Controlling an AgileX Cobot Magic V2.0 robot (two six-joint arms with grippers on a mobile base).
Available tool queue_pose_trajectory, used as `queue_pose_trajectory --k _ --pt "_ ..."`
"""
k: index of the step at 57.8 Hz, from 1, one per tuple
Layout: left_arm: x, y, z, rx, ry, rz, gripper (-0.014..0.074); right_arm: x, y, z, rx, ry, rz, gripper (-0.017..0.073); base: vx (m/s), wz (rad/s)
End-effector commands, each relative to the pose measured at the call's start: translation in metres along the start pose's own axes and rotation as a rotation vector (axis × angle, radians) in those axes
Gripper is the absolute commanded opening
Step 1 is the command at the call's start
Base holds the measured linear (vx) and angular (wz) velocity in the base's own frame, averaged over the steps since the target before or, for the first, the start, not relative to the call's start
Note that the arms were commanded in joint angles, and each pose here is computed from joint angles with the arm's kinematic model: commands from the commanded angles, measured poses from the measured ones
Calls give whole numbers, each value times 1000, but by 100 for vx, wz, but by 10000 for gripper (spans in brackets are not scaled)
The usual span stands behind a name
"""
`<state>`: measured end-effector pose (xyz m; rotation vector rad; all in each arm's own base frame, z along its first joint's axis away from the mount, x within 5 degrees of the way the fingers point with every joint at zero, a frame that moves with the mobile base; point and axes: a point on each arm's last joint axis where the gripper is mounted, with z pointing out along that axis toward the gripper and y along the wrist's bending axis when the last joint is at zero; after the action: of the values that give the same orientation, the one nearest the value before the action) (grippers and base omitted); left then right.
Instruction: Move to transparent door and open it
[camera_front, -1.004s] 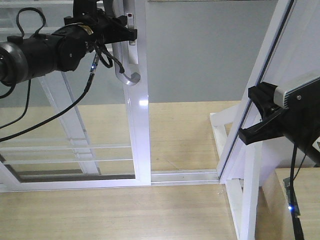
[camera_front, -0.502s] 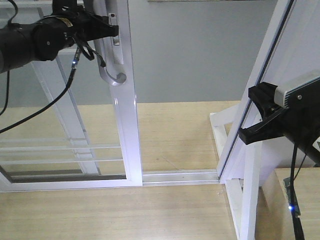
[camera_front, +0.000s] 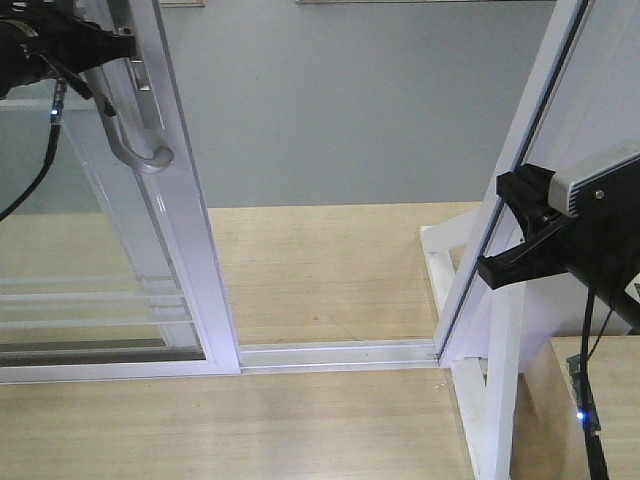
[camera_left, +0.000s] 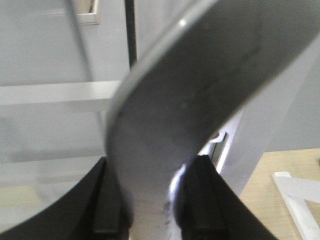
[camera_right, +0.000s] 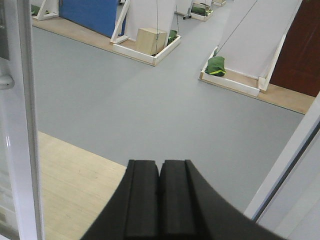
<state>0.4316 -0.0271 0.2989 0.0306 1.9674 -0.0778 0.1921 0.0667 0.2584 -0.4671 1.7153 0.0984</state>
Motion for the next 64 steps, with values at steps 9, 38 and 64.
queue_pose_trajectory --k 9,38,64 --pt "-66 12 -48 -51 -369 -2 0 -19 -5 -2 29 -126 -4 -8 0 0" --pt "22 -2 -153 -18 -291 73 0 -21 -5 -4 32 -142 -3 -8 0 0" --pt "123 -26 -252 169 -141 34 0 -27 -6 -65 14 -55 12 -8 0 0"
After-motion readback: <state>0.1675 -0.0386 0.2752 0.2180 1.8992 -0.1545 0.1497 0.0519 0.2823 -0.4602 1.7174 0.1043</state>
